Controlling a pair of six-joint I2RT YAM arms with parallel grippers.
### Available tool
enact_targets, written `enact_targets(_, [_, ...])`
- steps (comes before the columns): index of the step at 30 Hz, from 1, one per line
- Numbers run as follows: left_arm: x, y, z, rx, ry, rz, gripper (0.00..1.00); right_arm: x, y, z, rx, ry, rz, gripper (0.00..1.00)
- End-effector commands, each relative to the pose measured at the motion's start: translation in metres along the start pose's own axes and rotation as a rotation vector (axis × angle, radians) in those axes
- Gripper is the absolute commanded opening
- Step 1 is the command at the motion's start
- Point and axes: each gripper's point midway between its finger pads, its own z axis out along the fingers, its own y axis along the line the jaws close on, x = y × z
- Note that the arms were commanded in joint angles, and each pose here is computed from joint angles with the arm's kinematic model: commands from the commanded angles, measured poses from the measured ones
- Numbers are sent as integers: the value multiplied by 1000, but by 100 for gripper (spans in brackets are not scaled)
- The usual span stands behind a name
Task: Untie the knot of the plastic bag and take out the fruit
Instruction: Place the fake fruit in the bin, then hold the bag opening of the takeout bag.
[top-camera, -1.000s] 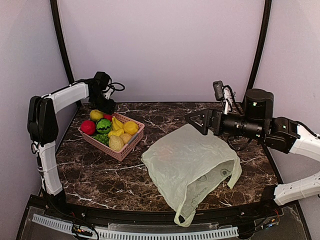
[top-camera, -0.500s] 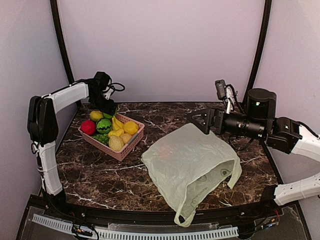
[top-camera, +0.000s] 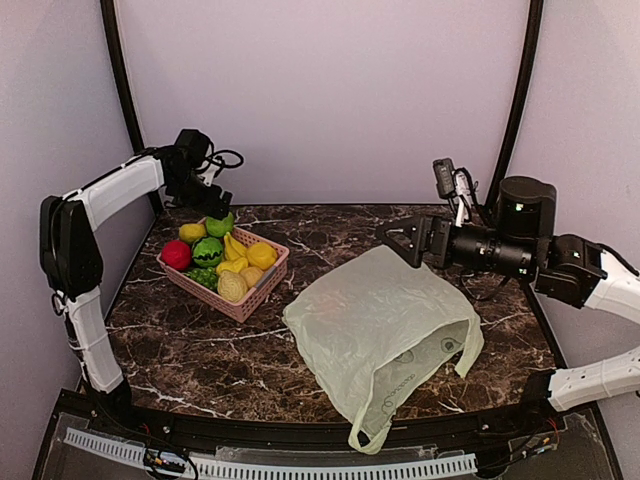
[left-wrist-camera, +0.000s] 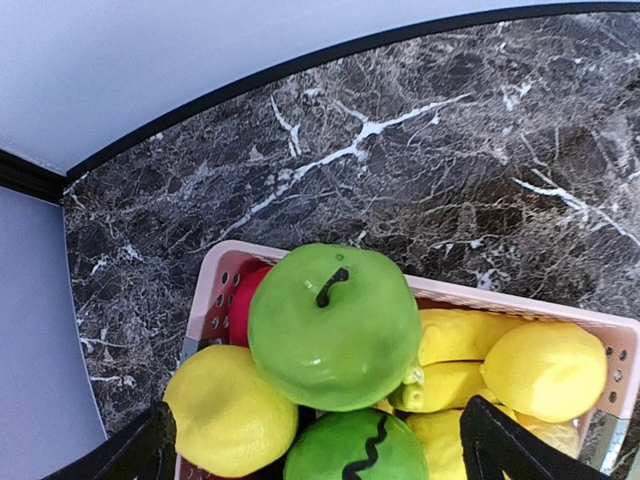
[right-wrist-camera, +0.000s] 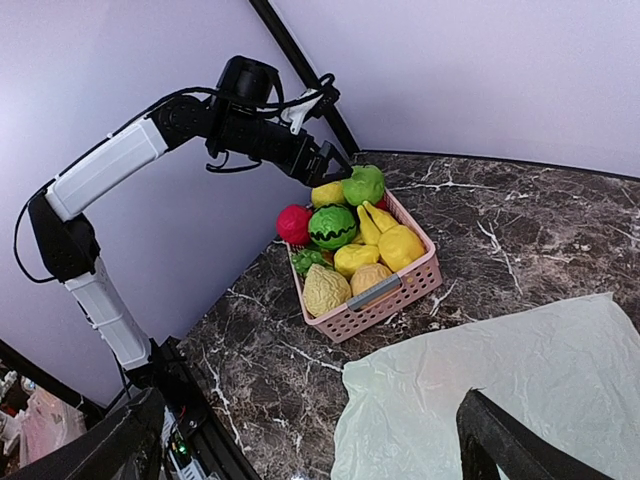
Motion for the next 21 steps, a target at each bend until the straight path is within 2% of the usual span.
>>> enact_targets(1, [-3, -8, -53, 98, -69, -26, 98, -2, -4, -5, 20, -12, -2, 99])
enact_targets(4, [6, -36, -84, 244, -120, -51, 98, 0, -11, -8, 54, -7, -5, 99])
enact_targets(5, [4, -42, -106, 276, -165, -84, 96, 1, -14, -10, 74, -3, -7, 99])
enact_targets(6, [13, -64, -109, 331, -166, -70, 96, 3, -19, -12, 99, 2, -8, 99])
enact_targets(7, [14, -72, -130, 356, -208, -86, 96, 3, -24, -14, 129, 4, -11, 99])
enact_targets(8, [23, -100, -136, 402, -212, -51, 96, 4, -29, -16, 160, 8, -14, 99])
enact_targets(9, [21, -111, -157, 438, -267, -70, 96, 3, -34, -20, 192, 8, -16, 99])
enact_targets(10, [37, -141, -162, 498, -239, -62, 95, 3, -40, -23, 228, 12, -17, 99])
enact_targets(11, [34, -153, -182, 546, -297, -64, 95, 4, -46, -26, 263, 20, -18, 99])
enact_targets(12, [50, -180, -188, 603, -273, -61, 95, 5, -52, -29, 299, 24, -17, 99])
enact_targets(13, [49, -191, -202, 635, -318, -61, 95, 6, -57, -33, 334, 32, -16, 99])
enact_targets(17, [93, -272, -233, 769, -287, 45, 92, 13, -74, -42, 432, 58, -5, 99])
enact_targets(21, [124, -330, -244, 803, -247, 142, 92, 22, -81, -46, 460, 89, 21, 99])
